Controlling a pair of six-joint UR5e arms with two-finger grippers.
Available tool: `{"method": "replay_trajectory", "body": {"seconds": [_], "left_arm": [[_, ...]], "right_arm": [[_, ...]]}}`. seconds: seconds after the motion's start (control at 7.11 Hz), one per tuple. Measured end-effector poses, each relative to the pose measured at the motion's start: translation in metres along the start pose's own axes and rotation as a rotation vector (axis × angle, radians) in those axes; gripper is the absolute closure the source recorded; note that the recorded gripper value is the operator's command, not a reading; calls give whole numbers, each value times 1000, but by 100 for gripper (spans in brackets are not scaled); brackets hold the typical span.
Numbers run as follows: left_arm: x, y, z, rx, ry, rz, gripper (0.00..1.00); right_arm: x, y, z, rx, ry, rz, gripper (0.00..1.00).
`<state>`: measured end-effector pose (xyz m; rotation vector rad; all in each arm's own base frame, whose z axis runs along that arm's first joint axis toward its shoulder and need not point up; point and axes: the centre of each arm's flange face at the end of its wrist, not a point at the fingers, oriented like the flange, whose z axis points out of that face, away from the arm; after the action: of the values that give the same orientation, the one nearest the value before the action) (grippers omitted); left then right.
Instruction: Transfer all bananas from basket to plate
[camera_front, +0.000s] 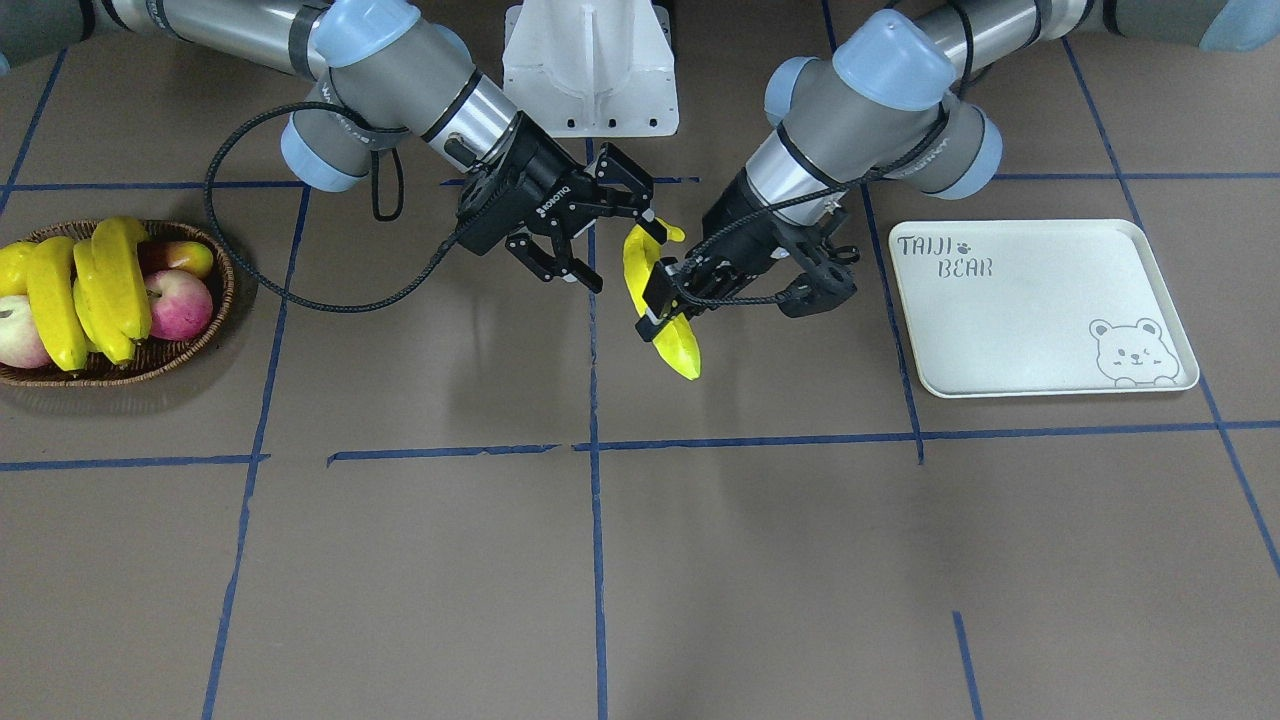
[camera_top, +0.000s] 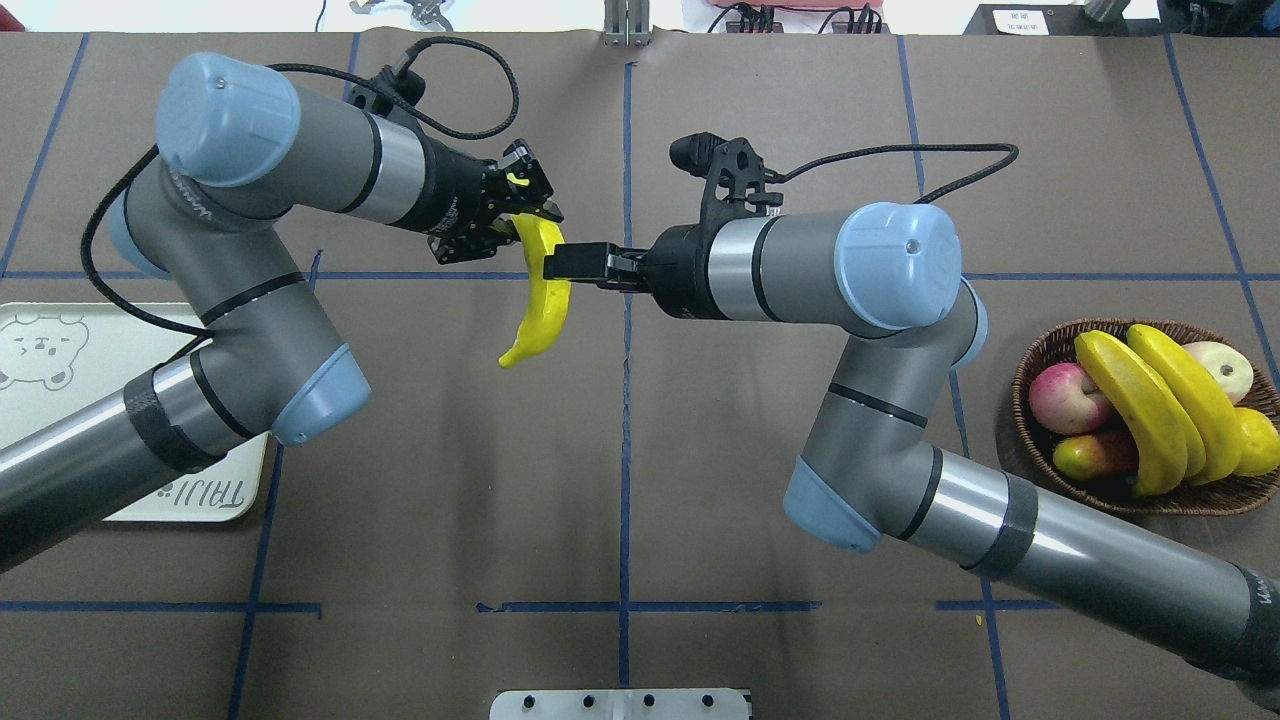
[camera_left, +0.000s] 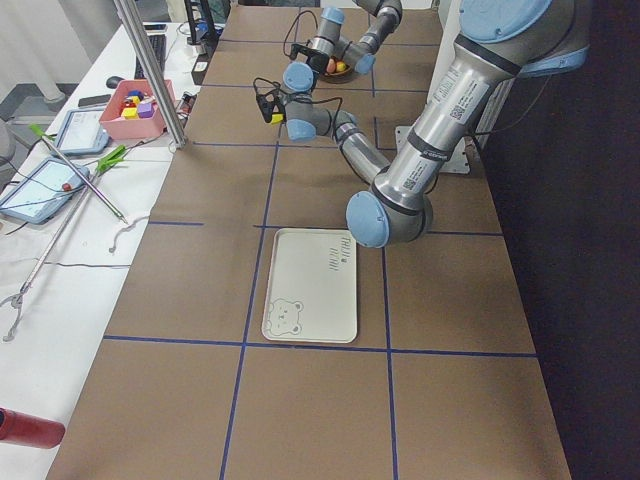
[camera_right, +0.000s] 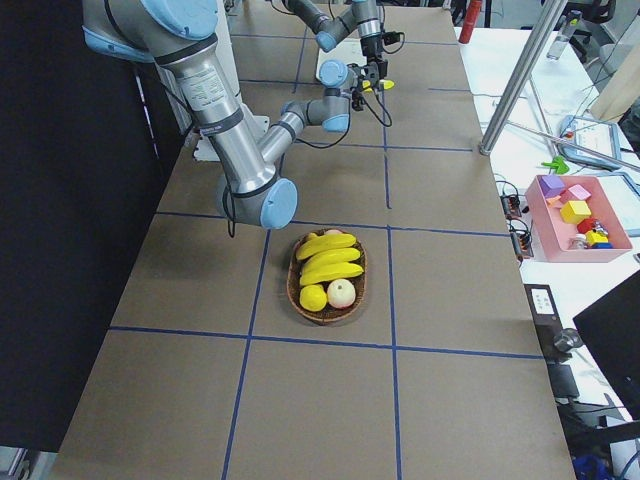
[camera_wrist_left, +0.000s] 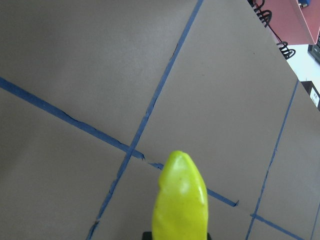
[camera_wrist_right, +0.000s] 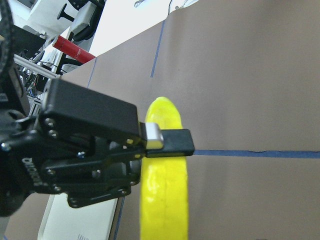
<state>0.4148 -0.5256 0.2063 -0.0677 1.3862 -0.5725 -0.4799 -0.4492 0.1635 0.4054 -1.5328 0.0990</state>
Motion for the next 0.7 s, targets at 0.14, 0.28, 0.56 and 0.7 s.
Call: {"method": "replay_trajectory", "body": {"seconds": [0.14,0.28,0.56,0.7], "left_arm": [[-22,-30,-18,-6,-32,-8,100],[-50,-65,-42,-18,-68,-10,100],[-138,-138,-101,-20,-153,9,100],[-190,-164,-125,-9,-200,46,100]], "right_arm": [[12,-19,-9,-33,44,14,0],[24,-39,-17,-64,106,37,0],[60,-76,-41,-123,228,92,0],[86,-92,-61,-137,288,93,0]]}}
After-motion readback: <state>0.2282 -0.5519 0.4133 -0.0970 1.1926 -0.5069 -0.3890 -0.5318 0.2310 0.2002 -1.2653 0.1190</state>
